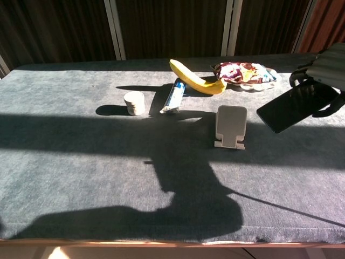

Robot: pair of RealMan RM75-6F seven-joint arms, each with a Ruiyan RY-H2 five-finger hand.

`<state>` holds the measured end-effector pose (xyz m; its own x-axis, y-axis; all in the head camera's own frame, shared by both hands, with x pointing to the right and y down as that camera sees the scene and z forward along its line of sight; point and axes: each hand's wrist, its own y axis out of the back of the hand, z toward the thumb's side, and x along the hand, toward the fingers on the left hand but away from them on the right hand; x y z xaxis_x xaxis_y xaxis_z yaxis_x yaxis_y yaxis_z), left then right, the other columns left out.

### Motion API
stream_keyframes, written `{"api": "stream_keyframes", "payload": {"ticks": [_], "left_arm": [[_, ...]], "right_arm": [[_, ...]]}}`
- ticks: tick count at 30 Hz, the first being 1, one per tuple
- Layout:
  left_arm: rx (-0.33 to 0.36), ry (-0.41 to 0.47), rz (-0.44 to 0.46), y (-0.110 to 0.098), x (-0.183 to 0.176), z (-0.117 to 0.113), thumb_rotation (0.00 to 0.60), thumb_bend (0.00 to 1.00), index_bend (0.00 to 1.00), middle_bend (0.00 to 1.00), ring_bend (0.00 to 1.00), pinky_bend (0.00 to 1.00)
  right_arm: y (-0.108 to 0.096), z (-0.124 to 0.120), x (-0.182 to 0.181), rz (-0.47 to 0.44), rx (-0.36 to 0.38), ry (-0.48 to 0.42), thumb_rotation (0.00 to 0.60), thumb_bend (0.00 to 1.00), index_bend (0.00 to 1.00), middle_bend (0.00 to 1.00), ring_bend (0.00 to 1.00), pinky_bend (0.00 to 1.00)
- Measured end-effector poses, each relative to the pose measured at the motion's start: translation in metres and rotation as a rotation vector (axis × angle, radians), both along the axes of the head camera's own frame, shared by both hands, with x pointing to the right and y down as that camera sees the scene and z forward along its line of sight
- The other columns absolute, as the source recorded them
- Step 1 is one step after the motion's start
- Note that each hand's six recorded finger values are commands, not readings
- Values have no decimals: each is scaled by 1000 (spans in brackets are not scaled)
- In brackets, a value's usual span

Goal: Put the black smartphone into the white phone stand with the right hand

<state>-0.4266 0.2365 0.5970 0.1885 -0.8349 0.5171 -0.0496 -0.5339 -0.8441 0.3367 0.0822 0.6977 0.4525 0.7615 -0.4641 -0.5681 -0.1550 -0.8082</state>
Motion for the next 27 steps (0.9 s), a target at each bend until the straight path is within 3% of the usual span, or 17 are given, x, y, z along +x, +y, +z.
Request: {"api": "stream_keyframes", "payload": {"ticks": [10,17,24,27], "left_arm": [[-10,7,5,1,1,1,600,385,0,0,0,56],[-12,11,4,0,1,1,600,385,0,0,0,57],[-14,12,6,1,1,1,600,385,0,0,0,56],[-17,12,8,1,1,2,600,385,0,0,0,56]], "right_arm": [[-12,-44,-21,-234,258,47,600,330,1000,726,551,510],[-15,-68,-50,-492,409,120,600,330,1000,726,551,507],[-17,-76,-86,-741,487,210,600,329,1000,730,551,497],[-17,-76,-92,-775,489,221,600,330,1000,731,551,486]]}}
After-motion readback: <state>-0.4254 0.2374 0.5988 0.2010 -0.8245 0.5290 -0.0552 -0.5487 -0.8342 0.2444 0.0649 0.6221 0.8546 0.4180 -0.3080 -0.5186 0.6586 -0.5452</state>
